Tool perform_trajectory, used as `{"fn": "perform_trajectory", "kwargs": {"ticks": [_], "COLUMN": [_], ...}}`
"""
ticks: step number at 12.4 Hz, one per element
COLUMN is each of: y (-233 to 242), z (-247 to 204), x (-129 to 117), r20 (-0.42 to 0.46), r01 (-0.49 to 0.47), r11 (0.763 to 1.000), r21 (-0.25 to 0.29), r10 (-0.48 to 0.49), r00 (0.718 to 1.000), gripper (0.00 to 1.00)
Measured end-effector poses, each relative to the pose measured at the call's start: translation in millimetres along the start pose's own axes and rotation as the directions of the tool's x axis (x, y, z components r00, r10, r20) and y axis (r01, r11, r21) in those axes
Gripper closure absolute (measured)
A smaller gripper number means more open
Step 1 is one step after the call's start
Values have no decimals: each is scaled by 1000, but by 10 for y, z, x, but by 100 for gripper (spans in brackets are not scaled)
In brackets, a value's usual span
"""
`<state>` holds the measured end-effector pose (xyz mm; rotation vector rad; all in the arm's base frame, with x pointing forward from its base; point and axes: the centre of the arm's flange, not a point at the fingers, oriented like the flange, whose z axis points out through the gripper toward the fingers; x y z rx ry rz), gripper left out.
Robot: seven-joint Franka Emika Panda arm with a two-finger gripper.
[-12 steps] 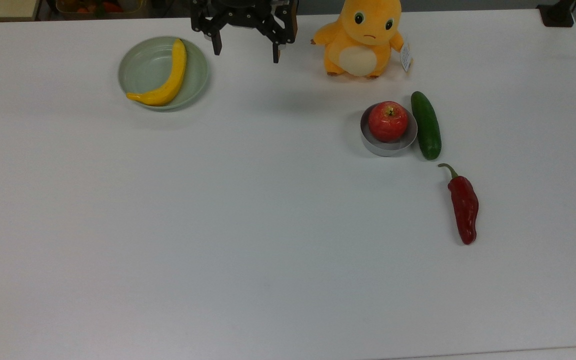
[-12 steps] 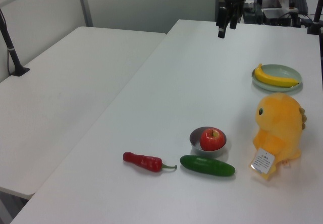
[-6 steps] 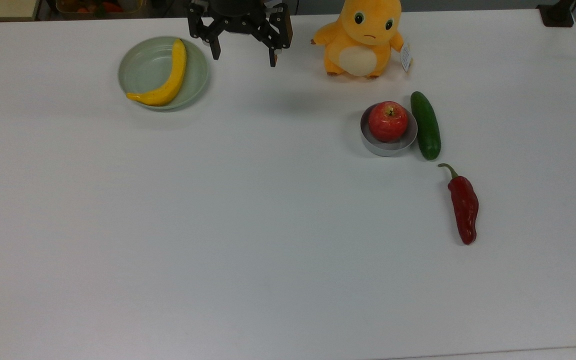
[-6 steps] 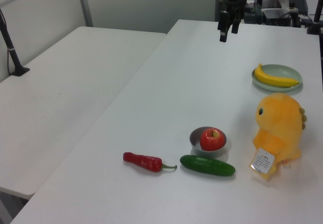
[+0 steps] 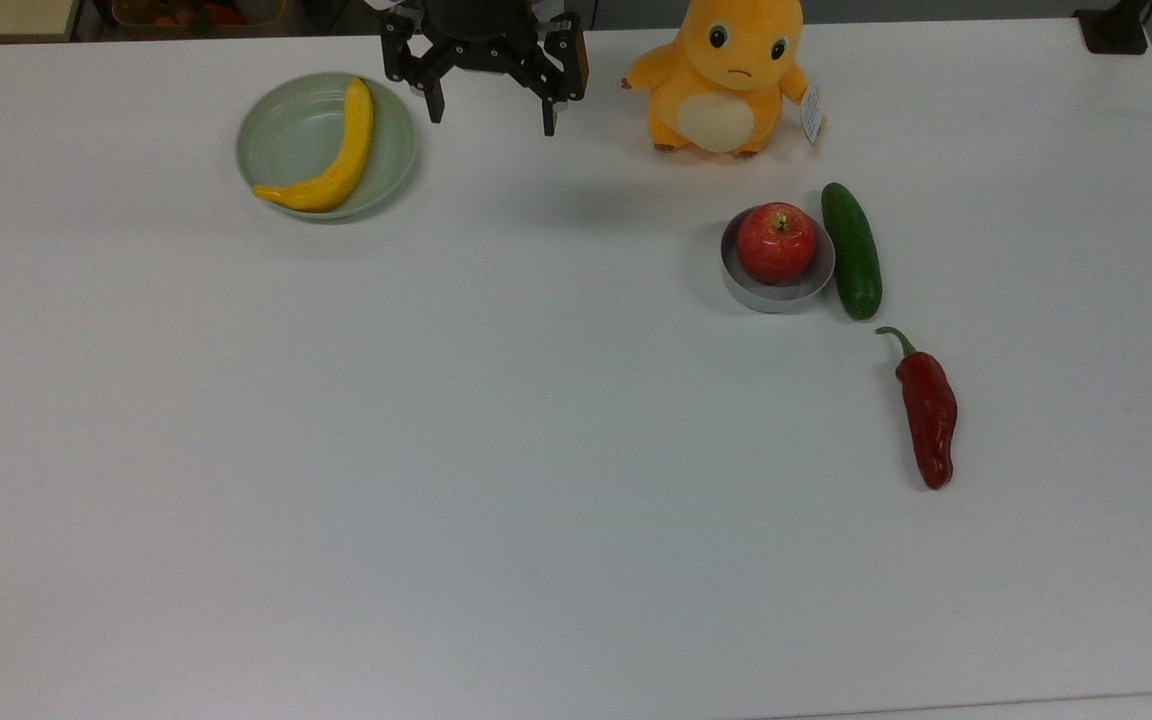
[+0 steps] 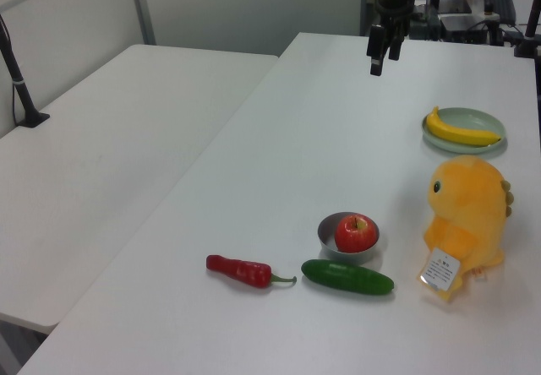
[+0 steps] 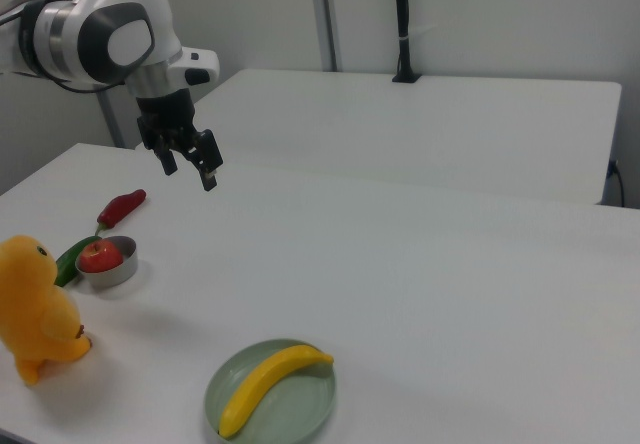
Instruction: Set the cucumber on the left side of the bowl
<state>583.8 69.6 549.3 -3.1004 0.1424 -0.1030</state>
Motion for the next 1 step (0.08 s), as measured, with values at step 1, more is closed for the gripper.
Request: {"fn": "perform_trajectory", "kwargs": {"ticks": [1], "y": [-11], "z": [5], "x": [-4], "r20": [1], "r01": [3], "r11": [1000], "r21": [-2], "r10": [-3], "r00": [1000], "gripper": [0]}}
